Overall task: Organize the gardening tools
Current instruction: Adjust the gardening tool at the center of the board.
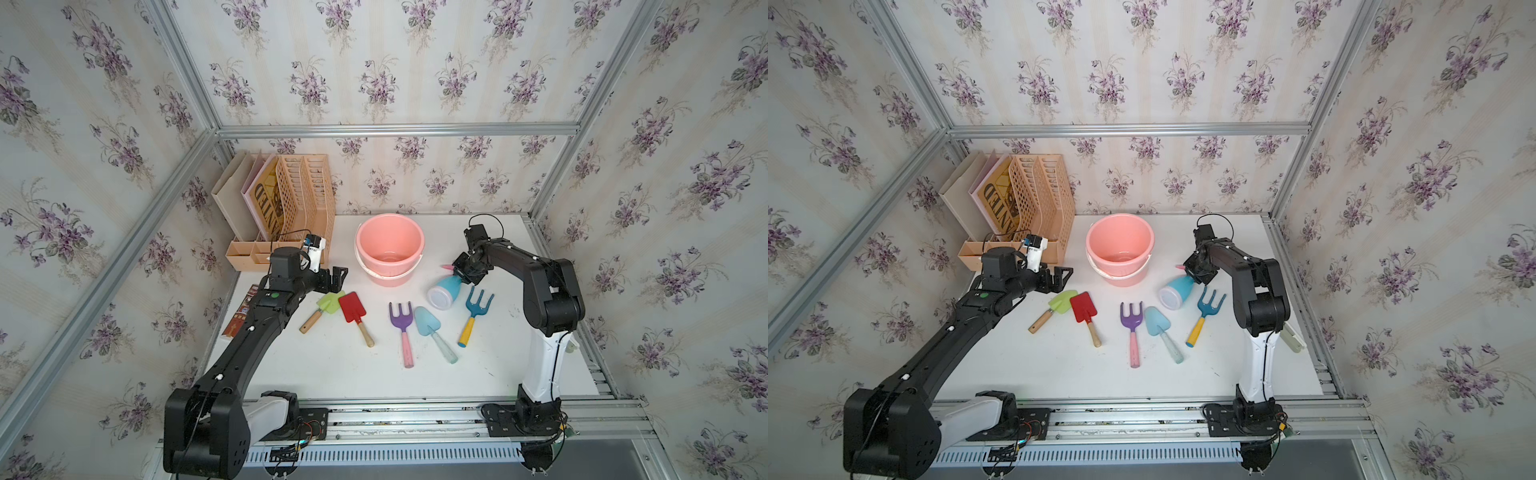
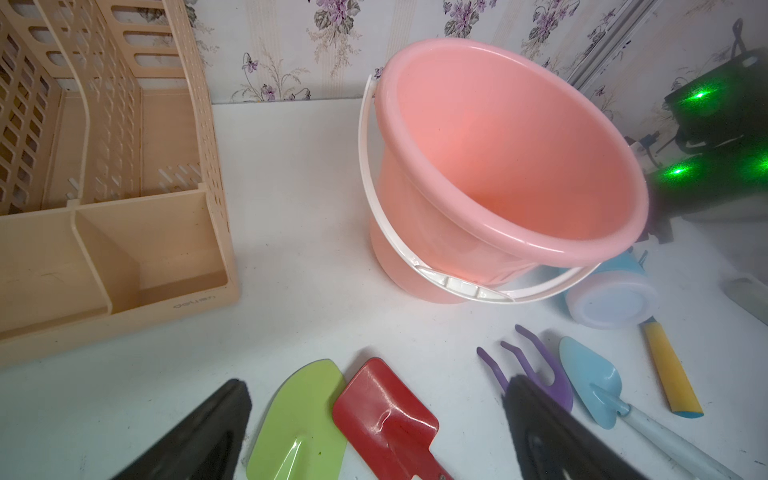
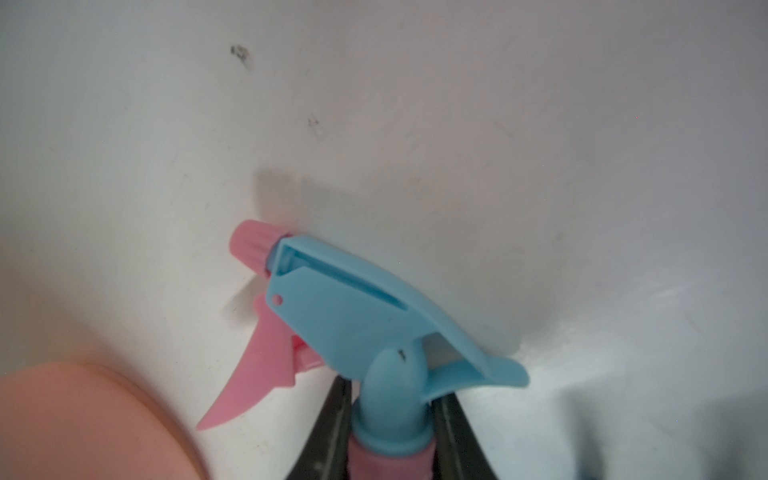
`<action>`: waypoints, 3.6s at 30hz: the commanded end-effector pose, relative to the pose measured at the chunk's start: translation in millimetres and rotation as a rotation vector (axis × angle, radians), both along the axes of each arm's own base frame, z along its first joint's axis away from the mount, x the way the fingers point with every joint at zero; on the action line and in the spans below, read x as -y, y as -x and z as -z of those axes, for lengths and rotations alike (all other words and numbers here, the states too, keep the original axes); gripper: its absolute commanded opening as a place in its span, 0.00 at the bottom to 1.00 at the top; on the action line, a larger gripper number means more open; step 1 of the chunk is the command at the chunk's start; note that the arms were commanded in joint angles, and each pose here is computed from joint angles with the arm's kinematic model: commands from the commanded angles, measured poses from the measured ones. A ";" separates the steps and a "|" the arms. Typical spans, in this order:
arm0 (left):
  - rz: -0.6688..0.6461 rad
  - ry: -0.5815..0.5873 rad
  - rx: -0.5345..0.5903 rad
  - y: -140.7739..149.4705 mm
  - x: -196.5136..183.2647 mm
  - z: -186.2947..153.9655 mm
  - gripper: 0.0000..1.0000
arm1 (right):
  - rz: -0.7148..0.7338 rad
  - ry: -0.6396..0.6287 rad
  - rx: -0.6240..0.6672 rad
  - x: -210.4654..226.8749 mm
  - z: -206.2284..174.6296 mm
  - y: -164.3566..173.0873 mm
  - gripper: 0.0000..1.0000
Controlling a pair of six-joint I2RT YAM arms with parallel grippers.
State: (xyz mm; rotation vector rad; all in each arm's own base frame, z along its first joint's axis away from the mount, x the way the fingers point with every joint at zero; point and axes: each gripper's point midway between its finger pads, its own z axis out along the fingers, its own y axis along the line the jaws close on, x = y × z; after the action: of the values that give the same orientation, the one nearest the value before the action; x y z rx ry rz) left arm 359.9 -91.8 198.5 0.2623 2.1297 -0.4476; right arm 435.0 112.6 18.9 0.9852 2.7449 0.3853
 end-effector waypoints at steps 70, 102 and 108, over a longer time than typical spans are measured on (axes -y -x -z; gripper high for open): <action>-0.059 -0.052 0.108 3.0 -13.2 -15.4 0.99 | 0.188 1.172 0.999 38.5 -175.3 -170.6 0.00; -0.093 -0.075 0.161 6.4 -19.1 -22.8 0.99 | 0.190 1.185 0.974 41.8 -139.4 -148.2 0.24; -0.093 -0.079 0.162 6.5 -18.9 -22.7 0.99 | 0.179 1.183 0.968 38.5 -136.0 -139.7 0.29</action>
State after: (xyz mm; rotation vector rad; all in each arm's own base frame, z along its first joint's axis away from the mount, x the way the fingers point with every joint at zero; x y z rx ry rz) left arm 350.4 -73.8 215.5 0.2254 2.0224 -0.2976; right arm 580.1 75.9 154.9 0.4585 1.4947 -0.5648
